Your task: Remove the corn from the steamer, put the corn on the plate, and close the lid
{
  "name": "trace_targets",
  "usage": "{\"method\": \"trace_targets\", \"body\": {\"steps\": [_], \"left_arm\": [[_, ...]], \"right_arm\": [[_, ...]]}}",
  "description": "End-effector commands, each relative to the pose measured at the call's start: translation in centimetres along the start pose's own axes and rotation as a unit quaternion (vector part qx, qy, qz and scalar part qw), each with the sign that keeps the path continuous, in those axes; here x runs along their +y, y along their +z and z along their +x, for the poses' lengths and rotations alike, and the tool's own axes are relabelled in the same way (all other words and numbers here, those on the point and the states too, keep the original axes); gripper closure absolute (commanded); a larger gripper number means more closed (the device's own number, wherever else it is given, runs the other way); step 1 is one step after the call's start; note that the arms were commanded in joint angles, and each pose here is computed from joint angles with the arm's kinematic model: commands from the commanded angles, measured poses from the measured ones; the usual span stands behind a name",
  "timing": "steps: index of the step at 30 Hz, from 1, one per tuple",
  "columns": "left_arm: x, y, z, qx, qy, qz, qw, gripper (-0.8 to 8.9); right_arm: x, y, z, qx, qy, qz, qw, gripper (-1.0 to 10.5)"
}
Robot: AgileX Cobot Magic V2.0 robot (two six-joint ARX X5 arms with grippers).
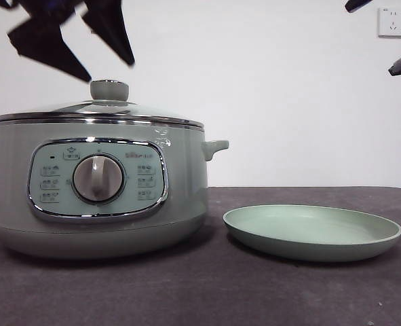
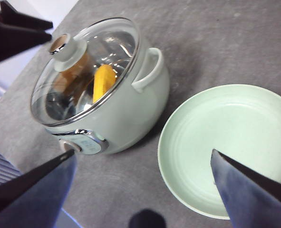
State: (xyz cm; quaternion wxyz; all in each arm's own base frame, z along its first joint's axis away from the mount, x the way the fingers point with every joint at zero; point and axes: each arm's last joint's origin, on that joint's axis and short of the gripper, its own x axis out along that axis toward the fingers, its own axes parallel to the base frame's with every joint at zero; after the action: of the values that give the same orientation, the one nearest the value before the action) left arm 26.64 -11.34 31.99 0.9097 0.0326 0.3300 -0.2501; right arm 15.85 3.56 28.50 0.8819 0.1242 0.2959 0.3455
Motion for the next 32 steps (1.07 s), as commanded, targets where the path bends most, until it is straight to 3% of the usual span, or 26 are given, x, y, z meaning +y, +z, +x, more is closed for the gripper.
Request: {"method": "trace_targets", "body": {"steps": [1,7,11,18,25,29,32], "left_arm": [[-0.2,-0.2,1.1,0.016,0.006,0.012,1.000,3.74],[-0.1,-0.9,2.7,0.049,0.005,0.009,0.999,3.93],[-0.1,-0.9,2.7,0.052,0.002,0.023,0.998,8.32],[-0.4,0.7,1.0,0.006,0.004,0.027,1.000,8.22],[-1.9,3.7,-9.4,-0.142,0.008,0.044,0.989,8.22],[-2.4,1.9,-16.1,-0.193,0.076,0.039,0.977,8.22],[-2.6,0.2,-19.5,-0.212,0.118,0.031,0.970,8.22]], "right_arm": [[0.0,0.1,0.0,-0.002,-0.005,-0.005,1.000,4.7],[0.0,0.1,0.0,-0.001,-0.006,-0.005,1.000,4.7],[0.0,0.1,0.0,-0.001,-0.006,-0.005,1.000,4.7],[0.0,0.2,0.0,-0.006,-0.005,-0.008,1.000,4.8],[0.7,1.6,-0.1,-0.037,0.007,-0.022,0.999,4.8],[2.4,4.6,1.3,-0.036,-0.009,-0.050,0.998,4.7],[3.9,6.8,3.4,-0.011,0.029,-0.068,0.997,4.7]]}}
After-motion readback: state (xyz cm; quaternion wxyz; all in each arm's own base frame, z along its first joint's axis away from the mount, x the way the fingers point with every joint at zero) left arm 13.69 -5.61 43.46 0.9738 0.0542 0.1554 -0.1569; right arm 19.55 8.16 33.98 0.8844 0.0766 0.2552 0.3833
